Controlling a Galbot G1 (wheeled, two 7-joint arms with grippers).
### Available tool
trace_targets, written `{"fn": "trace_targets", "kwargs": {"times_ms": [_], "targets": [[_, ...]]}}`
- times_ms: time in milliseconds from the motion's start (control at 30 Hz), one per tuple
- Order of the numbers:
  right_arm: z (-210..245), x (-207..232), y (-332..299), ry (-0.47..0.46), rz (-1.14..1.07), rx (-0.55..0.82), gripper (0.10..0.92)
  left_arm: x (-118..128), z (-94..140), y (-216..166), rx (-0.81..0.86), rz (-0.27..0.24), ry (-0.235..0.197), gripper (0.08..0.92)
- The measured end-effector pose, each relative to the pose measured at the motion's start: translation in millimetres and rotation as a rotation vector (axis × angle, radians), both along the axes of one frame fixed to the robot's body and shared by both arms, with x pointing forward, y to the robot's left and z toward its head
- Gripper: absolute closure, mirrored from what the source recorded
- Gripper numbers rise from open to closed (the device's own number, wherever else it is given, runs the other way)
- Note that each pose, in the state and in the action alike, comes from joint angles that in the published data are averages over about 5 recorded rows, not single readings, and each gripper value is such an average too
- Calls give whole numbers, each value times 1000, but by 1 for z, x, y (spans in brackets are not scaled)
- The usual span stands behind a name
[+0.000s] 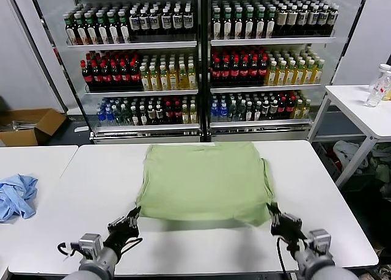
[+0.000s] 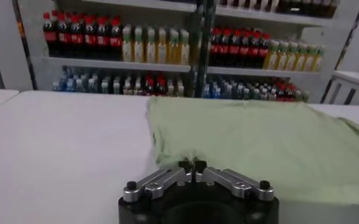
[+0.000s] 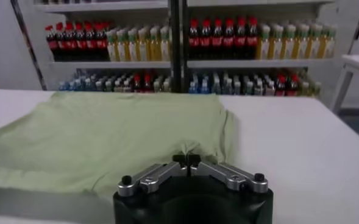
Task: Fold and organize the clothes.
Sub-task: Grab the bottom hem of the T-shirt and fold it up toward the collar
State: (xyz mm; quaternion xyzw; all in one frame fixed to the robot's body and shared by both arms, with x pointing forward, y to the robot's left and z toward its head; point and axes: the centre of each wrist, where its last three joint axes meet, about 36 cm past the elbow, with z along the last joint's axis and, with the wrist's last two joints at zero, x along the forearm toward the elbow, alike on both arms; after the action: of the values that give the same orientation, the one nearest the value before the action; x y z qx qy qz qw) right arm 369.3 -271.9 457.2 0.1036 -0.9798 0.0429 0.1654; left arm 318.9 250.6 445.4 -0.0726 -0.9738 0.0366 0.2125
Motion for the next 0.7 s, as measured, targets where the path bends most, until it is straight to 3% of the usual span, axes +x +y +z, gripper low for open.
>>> {"fn": "trace_targets", "kwargs": {"times_ms": [467, 700], "targets": [[-9, 77, 15, -55, 40, -139, 900, 76, -19, -3, 19, 8, -18, 915], [-12, 80, 17, -49, 44, -175, 721, 97, -26, -4, 32, 27, -18, 860]]}}
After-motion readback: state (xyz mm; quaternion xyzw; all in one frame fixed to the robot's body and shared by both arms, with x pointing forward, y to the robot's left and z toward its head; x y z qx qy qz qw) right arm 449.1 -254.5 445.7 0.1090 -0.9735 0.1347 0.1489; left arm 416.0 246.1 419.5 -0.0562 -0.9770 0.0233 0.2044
